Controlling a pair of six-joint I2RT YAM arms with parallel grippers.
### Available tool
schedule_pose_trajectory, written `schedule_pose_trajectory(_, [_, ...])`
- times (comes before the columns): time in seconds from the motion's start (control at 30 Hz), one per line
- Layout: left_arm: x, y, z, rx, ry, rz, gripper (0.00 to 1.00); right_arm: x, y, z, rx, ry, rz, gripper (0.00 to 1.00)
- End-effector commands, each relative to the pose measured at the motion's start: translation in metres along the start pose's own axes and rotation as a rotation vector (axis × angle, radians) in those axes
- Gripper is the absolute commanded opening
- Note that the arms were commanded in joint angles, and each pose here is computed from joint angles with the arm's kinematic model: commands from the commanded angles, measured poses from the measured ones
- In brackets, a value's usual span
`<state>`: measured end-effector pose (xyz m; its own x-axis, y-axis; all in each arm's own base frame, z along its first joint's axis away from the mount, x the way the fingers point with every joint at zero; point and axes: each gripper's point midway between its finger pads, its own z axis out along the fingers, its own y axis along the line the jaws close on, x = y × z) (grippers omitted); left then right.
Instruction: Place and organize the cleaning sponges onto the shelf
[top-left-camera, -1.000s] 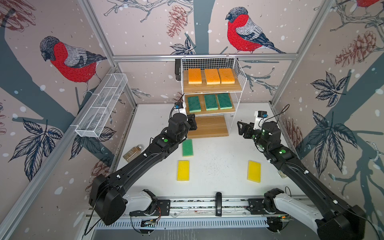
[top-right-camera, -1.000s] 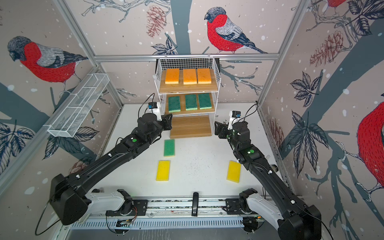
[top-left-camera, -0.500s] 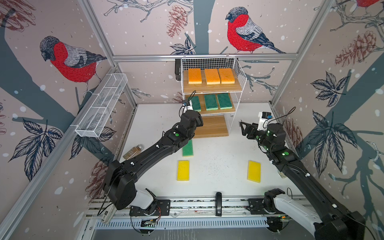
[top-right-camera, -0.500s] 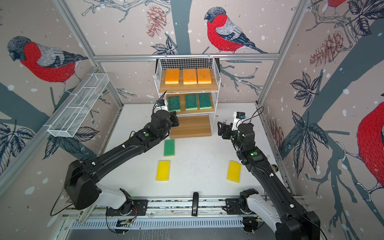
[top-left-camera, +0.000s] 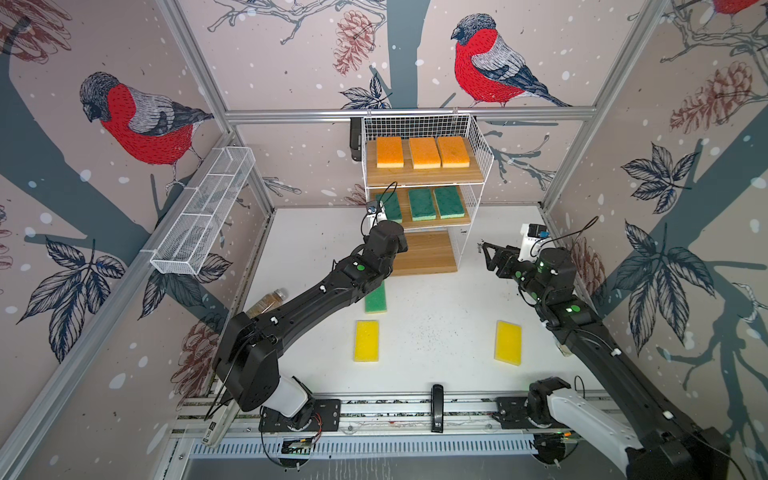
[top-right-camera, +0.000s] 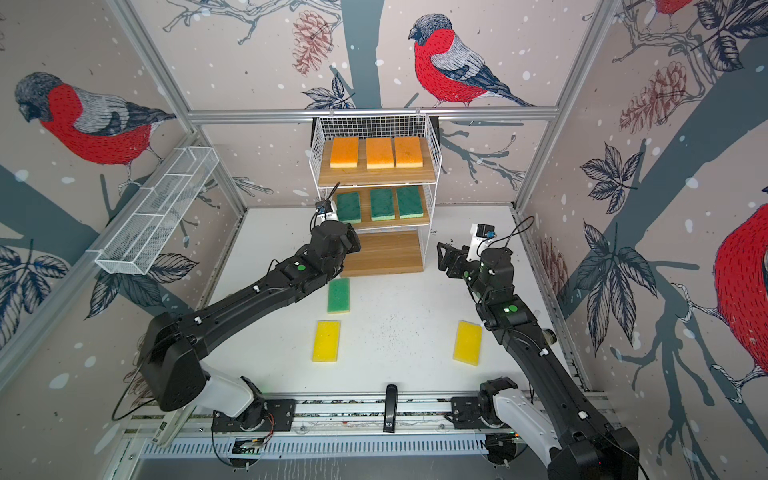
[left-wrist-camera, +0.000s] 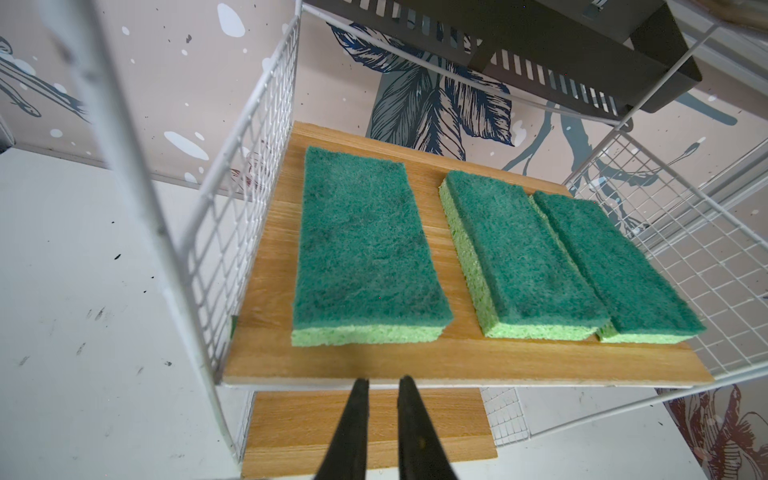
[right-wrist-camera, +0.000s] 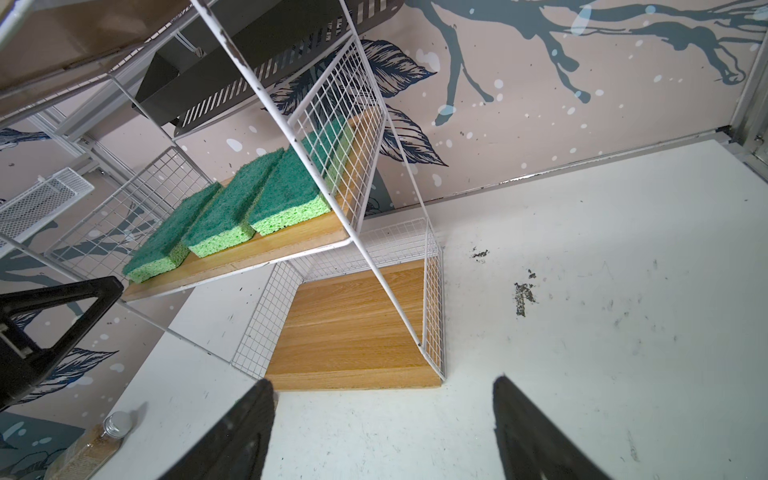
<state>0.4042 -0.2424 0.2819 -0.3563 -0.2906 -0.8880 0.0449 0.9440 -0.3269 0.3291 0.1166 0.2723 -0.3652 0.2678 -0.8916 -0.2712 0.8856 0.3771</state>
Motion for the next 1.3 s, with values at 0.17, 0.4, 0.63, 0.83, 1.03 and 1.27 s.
schedule_pose_trajectory(0.17, [-0.005,-0.005,0.006,0.000,-0.027,-0.017,0.17,-0.010,0.004,-0.004,-0.023,-0.040,0.011,0.82])
schedule_pose_trajectory(0.4, [-0.008,-0.005,0.010,-0.003,-0.039,-0.019,0.17,-0.010,0.003,-0.004,-0.024,-0.040,0.013,0.82])
schedule_pose_trajectory(0.63, [-0.009,-0.004,0.015,-0.004,-0.039,-0.025,0.17,-0.008,0.003,-0.004,-0.024,-0.037,0.016,0.83])
schedule_pose_trajectory(0.83, [-0.007,-0.005,0.018,-0.004,-0.035,-0.027,0.18,-0.008,0.003,-0.004,-0.023,-0.038,0.018,0.83])
schedule_pose_trajectory(1.03, [-0.004,-0.001,0.023,-0.010,-0.025,-0.050,0.18,-0.006,0.003,-0.004,-0.027,-0.033,0.019,0.83])
schedule_pose_trajectory(1.27, [0.000,0.003,0.028,-0.014,-0.022,-0.062,0.18,-0.006,0.003,-0.004,-0.029,-0.030,0.023,0.83])
